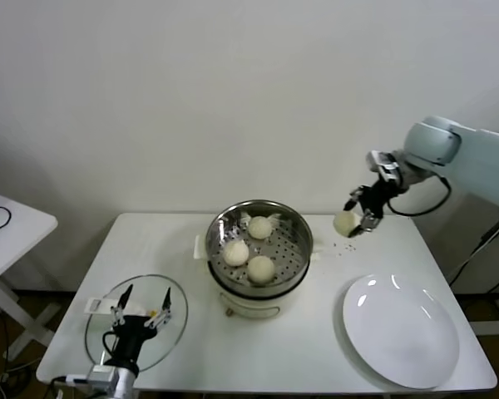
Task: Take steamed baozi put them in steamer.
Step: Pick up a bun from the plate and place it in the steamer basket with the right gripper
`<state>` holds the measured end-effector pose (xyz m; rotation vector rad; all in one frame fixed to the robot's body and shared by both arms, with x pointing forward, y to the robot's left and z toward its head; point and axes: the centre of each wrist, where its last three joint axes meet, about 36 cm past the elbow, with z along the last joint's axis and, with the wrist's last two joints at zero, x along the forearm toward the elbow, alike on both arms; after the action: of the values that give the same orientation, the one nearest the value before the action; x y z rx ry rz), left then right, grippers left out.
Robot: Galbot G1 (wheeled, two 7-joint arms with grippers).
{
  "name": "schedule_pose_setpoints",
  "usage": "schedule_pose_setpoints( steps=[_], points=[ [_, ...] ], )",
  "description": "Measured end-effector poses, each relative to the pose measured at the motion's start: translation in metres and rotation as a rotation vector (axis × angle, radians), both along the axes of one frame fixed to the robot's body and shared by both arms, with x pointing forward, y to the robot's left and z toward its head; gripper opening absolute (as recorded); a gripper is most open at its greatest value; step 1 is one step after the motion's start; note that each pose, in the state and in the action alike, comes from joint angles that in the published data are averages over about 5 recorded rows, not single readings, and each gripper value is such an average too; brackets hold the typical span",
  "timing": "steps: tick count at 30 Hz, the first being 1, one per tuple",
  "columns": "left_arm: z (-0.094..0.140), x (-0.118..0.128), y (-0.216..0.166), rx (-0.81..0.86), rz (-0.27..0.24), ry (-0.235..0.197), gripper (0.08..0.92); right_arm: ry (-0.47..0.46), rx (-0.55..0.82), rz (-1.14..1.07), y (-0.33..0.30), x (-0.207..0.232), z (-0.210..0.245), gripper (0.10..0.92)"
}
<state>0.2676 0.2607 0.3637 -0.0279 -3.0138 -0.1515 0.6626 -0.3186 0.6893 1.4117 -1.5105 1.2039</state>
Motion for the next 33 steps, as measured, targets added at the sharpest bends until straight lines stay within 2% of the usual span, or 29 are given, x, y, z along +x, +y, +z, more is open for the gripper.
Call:
schedule_pose_setpoints(
  steps=[7,18,33],
  points=[
    [0.005,0.004,0.0,0.0,0.001,-0.013,0.823,0.005,-0.007,0.049,0.054,0.013,0.002,0.655],
    [0.007,0.006,0.004,0.008,0.011,-0.017,0.823,0.037,-0.038,0.12,0.123,0.028,-0.027,0.653],
    [0.002,0.007,0.008,0.006,0.018,-0.007,0.823,0.069,-0.087,0.159,0.158,0.042,-0.076,0.656]
  ],
)
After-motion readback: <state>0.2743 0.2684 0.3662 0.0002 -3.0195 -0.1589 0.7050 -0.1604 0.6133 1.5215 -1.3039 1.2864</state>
